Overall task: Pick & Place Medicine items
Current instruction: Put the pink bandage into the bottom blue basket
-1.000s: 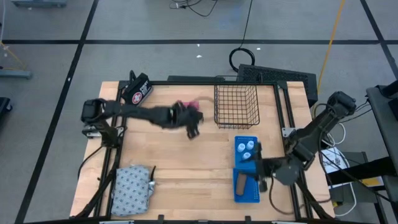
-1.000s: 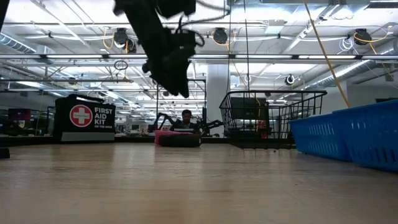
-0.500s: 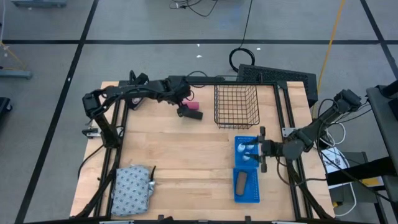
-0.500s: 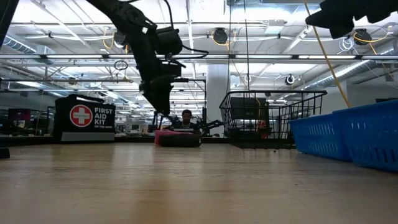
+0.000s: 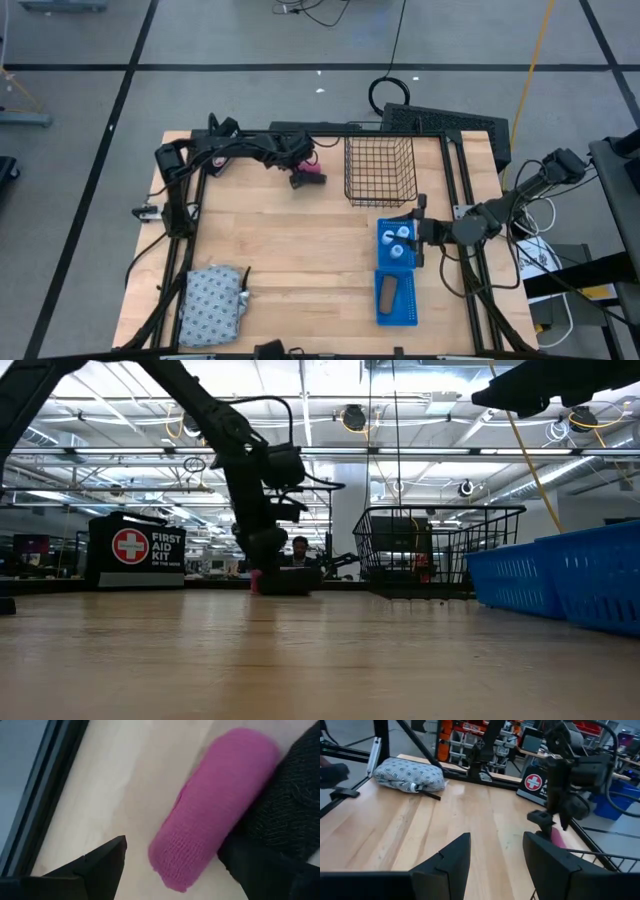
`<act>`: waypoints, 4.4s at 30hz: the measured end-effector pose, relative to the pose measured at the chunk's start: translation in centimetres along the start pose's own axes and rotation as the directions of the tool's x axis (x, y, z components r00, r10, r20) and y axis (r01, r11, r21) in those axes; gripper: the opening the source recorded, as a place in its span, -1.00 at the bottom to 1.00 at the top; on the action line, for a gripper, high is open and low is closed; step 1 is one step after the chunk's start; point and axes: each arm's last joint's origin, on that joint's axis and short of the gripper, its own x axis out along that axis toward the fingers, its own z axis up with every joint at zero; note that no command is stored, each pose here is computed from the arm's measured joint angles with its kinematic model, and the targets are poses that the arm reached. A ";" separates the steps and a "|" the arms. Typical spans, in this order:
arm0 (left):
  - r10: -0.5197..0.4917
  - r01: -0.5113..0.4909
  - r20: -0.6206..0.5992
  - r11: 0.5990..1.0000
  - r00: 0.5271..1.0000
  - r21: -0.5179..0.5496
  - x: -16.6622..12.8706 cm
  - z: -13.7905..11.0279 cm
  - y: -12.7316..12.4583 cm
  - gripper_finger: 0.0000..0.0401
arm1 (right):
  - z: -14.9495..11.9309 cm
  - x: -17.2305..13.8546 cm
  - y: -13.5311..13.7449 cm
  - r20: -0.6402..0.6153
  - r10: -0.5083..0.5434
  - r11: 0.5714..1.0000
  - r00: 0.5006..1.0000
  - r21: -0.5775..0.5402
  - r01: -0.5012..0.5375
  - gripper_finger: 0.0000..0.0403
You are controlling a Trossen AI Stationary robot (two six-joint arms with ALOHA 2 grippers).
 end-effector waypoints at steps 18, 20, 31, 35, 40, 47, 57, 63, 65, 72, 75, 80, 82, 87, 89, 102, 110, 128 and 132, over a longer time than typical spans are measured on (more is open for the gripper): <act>-0.016 0.016 0.001 0.999 1.000 -0.034 2.1 0.0 -0.2 0.09 | -0.1 0.3 -0.2 -0.006 0.006 0.996 1.000 0.085 -0.005 -0.16; -0.049 0.048 -0.004 0.997 0.999 -0.062 2.1 0.0 -0.4 -0.06 | -0.1 0.3 -0.2 -0.006 0.006 0.995 1.000 0.103 -0.006 -0.16; -0.070 0.081 0.138 0.994 0.988 -0.072 -6.0 0.5 -4.3 -0.96 | -0.1 0.3 -0.2 -0.007 0.001 0.984 1.000 0.176 0.000 -0.16; -0.077 0.086 0.309 0.996 0.948 -0.014 -11.0 0.7 -6.5 -0.91 | -0.1 0.3 -0.3 -0.006 -0.002 0.985 1.000 0.175 0.003 -0.16; -0.168 0.145 0.468 0.986 0.868 0.085 -14.7 0.7 -10.1 -0.97 | -0.2 0.5 -0.1 -0.012 -0.002 0.994 1.000 0.110 0.004 -0.16; -0.309 0.225 0.537 0.950 0.785 0.217 -16.7 -0.1 -15.7 -0.95 | -1.1 2.1 1.1 -0.059 -0.004 1.000 0.998 0.027 0.006 -0.16; -0.401 0.248 0.631 0.914 0.664 0.320 -20.1 -2.2 -21.4 -0.98 | -0.5 4.7 2.1 0.089 0.027 0.915 0.996 0.399 -0.061 -0.16; -0.369 0.192 0.653 0.925 0.661 0.328 -20.8 -3.2 -22.7 -0.98 | -0.7 6.4 2.4 0.171 0.142 0.765 0.975 0.607 -0.218 -0.16; -0.358 0.166 0.651 0.926 0.670 0.338 -20.9 -3.5 -22.9 -0.98 | -0.6 7.0 2.6 0.220 0.168 0.727 0.961 0.631 -0.271 -0.15; -0.324 0.105 0.659 0.931 0.679 0.349 -21.1 -4.0 -23.3 -0.98 | -0.9 8.3 2.9 0.317 0.215 0.656 0.924 0.654 -0.377 0.10; -0.326 0.123 0.658 0.934 0.679 0.335 -21.1 -4.0 -23.4 -0.99 | -1.1 8.9 3.1 0.299 0.213 0.627 0.930 0.689 -0.365 0.23; -0.328 0.137 0.656 0.936 0.680 0.325 -21.2 -4.1 -23.5 -0.99 | -1.0 10.2 3.8 0.282 0.220 0.605 0.934 0.711 -0.358 0.36; -0.328 0.138 0.653 0.936 0.683 0.325 -21.0 -4.1 -23.7 -0.99 | -0.6 10.7 4.1 0.289 0.240 0.600 0.927 0.706 -0.376 0.39; -0.308 0.135 0.644 0.943 0.700 0.304 -20.2 -4.1 -24.1 -0.99 | 0.5 11.7 4.6 0.316 0.286 0.588 0.905 0.688 -0.426 0.40; -0.300 0.128 0.637 0.944 0.710 0.303 -19.9 -4.2 -24.2 -0.99 | 0.8 11.8 4.5 0.321 0.283 0.592 0.904 0.683 -0.428 0.39; -0.267 0.122 0.656 0.958 0.706 0.259 -19.4 -3.8 -24.3 -0.99 | -0.4 12.7 3.5 0.173 0.142 0.604 0.975 0.765 -0.224 0.30; -0.255 0.102 0.675 0.961 0.693 0.258 -19.5 -3.6 -24.3 -0.99 | -0.4 12.9 3.1 0.169 0.127 0.639 0.977 0.739 -0.211 0.22; -0.304 0.209 0.675 0.953 0.673 0.221 -21.6 -4.3 -23.5 -0.79 | 0.9 11.1 4.2 0.227 0.240 0.776 0.944 0.539 -0.327 -0.71; -0.330 0.233 0.697 0.944 0.636 0.234 -23.8 -5.2 -23.0 -0.78 | 2.0 8.6 5.6 0.200 0.300 0.785 0.933 0.503 -0.360 -0.71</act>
